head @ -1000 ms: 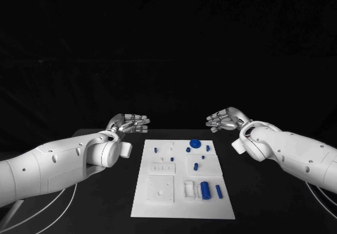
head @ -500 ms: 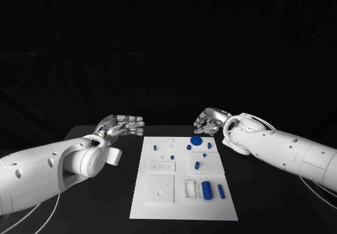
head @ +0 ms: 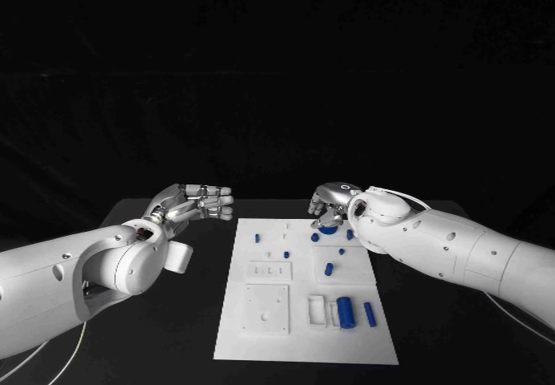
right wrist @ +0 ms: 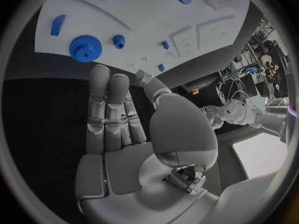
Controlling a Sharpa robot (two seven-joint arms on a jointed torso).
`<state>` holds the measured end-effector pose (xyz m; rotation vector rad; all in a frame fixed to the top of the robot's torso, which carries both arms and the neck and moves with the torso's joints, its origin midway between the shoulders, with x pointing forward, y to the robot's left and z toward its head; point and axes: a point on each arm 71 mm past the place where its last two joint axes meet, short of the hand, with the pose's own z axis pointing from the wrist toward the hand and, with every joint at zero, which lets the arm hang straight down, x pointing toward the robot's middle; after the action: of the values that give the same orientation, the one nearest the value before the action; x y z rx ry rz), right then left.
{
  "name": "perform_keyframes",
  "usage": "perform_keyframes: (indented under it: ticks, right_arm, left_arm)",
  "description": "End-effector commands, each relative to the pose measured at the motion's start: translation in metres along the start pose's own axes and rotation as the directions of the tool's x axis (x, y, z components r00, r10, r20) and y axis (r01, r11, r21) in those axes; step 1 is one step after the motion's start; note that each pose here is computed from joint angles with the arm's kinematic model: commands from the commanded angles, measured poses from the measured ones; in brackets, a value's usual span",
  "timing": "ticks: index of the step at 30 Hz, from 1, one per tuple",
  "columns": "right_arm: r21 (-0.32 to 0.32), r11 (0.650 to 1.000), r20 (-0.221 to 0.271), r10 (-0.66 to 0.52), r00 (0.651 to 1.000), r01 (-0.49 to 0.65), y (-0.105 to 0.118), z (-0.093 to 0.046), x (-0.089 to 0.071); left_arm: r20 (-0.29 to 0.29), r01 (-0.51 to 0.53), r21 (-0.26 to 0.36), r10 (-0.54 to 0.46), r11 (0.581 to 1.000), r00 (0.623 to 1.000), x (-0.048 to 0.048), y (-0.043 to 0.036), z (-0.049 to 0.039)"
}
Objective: Assemble the parts on the task board
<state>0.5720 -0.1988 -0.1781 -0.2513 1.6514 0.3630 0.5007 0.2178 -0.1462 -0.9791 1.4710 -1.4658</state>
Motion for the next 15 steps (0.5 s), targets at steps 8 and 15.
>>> perform_keyframes:
  ticks: [8, 15]
  right_arm:
    - [0.027, 0.994, -0.076, -0.106, 0.991, 0.108, 0.0009, 0.0019, 0.0058]
    - [0.023, 0.993, -0.097, -0.111, 0.989, 0.114, 0.0013, -0.0005, 0.0068]
  left_arm:
    - [-0.024, 0.0, 0.012, 0.0, 1.0, 1.0, 0.0016, -0.0054, 0.0007]
    - [-0.023, -0.002, 0.013, 0.002, 1.0, 1.0, 0.0011, -0.0068, 0.0006]
